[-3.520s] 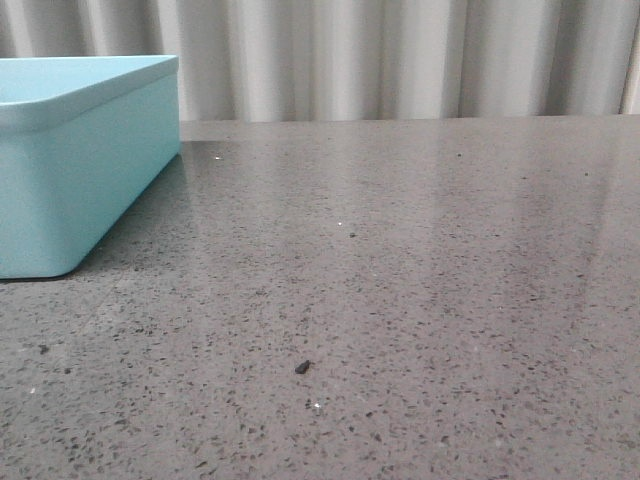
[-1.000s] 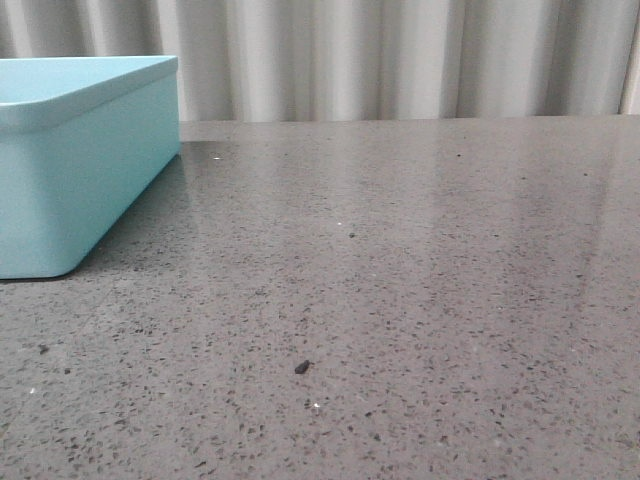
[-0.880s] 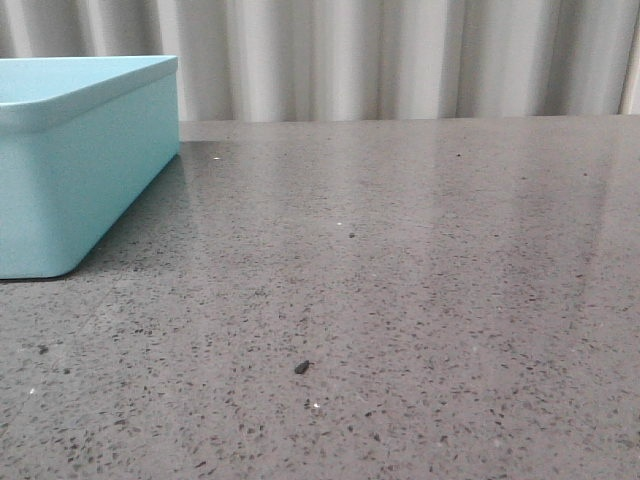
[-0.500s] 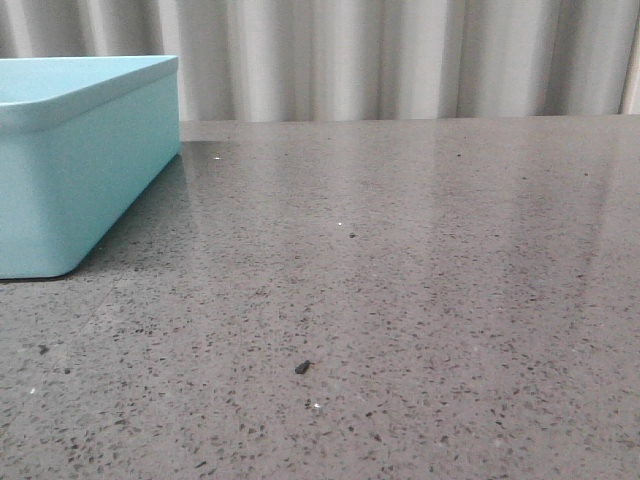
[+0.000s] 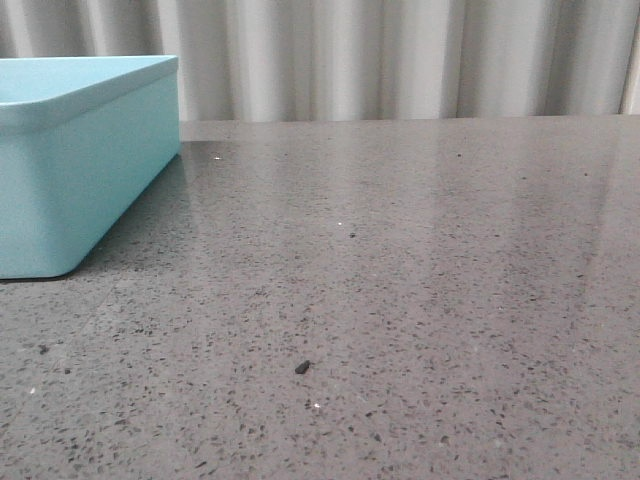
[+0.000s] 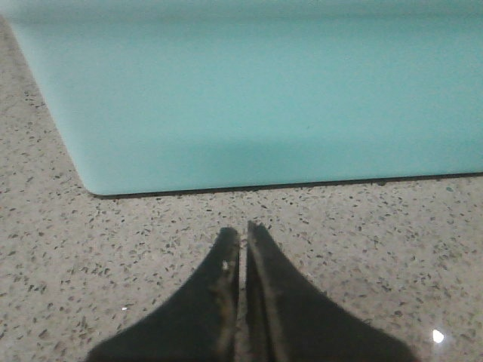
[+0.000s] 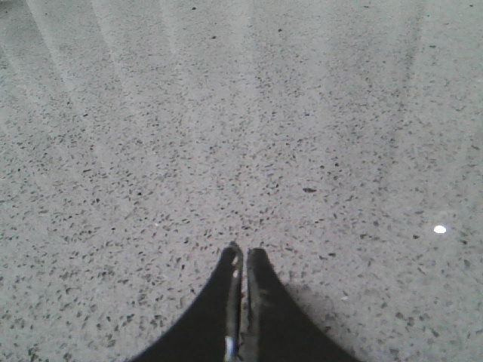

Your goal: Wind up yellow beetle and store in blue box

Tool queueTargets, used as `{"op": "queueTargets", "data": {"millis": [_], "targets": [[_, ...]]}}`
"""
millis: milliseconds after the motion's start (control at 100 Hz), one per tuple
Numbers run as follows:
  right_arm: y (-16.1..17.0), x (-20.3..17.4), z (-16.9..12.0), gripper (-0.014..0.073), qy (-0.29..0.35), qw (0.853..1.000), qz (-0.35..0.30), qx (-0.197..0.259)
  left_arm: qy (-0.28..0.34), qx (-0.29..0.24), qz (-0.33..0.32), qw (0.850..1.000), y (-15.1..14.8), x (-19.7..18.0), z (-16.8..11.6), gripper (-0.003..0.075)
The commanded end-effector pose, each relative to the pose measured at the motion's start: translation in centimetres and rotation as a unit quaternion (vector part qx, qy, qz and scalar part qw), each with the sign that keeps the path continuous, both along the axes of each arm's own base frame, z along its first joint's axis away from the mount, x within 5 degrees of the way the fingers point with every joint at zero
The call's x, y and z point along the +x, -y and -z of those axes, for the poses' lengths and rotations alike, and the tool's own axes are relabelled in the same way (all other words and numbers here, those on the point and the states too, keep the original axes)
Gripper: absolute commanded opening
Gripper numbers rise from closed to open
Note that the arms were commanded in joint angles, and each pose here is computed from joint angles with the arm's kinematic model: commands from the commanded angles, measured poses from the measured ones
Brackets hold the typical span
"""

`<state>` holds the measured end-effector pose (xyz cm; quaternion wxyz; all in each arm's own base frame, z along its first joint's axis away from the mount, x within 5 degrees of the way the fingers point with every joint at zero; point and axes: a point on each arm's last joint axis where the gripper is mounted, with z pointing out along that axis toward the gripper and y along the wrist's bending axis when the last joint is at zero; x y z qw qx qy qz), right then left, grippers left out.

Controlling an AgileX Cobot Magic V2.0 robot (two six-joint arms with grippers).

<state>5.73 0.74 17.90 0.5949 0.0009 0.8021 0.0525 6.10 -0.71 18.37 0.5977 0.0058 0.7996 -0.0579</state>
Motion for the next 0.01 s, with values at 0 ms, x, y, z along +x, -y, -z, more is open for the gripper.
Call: {"op": "queueTargets", "data": {"millis": [0], "targets": [[0.15, 0.2, 0.6, -0.0041, 0.002, 1.0, 0.009, -0.002, 0.013, -0.01, -0.005, 1.0, -0.03, 0.21, 0.42, -0.0021]]}}
